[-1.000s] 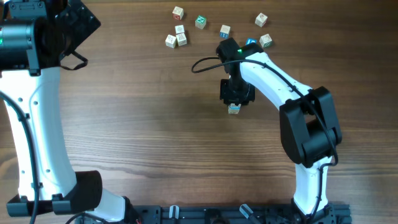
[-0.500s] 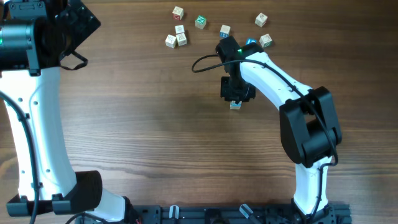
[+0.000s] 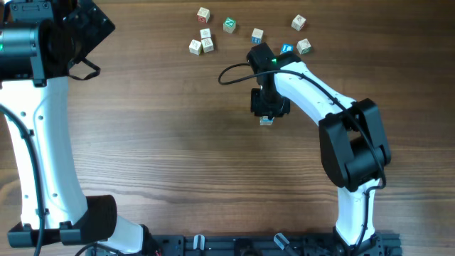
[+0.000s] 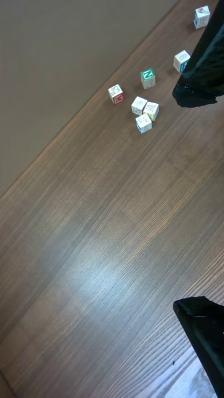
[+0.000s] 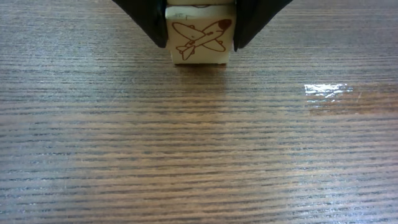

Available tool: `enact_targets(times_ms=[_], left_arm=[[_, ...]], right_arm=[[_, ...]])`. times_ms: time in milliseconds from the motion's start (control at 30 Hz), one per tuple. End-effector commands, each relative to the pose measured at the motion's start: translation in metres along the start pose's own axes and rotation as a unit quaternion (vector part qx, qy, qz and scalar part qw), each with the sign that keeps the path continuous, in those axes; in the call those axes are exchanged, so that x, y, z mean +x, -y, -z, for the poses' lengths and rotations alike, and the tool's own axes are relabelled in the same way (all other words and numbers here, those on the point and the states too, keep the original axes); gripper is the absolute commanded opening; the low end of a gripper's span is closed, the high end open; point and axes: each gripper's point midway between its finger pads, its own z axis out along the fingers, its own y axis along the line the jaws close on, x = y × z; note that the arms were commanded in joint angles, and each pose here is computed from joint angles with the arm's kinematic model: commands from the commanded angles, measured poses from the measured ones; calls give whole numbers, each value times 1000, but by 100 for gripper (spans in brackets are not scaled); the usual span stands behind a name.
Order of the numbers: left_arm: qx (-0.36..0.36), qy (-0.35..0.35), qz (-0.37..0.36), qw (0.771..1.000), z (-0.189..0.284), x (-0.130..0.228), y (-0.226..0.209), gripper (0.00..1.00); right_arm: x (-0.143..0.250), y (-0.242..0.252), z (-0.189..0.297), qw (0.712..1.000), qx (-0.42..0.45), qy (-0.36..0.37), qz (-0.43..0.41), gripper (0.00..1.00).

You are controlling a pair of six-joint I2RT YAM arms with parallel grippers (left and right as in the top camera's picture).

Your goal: Form a tower

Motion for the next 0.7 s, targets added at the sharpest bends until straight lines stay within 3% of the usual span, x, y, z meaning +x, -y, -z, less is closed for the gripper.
enact_targets(times_ms=[0, 200, 667], left_arm=[[1, 17, 13, 1000, 10, -7, -4, 100], [1, 17, 13, 1000, 10, -7, -4, 100], [1, 17, 13, 1000, 10, -6, -4, 100]], right_arm=[[7, 2, -9, 1000, 3, -15, 2, 42], [6, 1, -8, 1000, 2, -13, 2, 59], [5, -5, 5, 1000, -9, -20, 1, 58]])
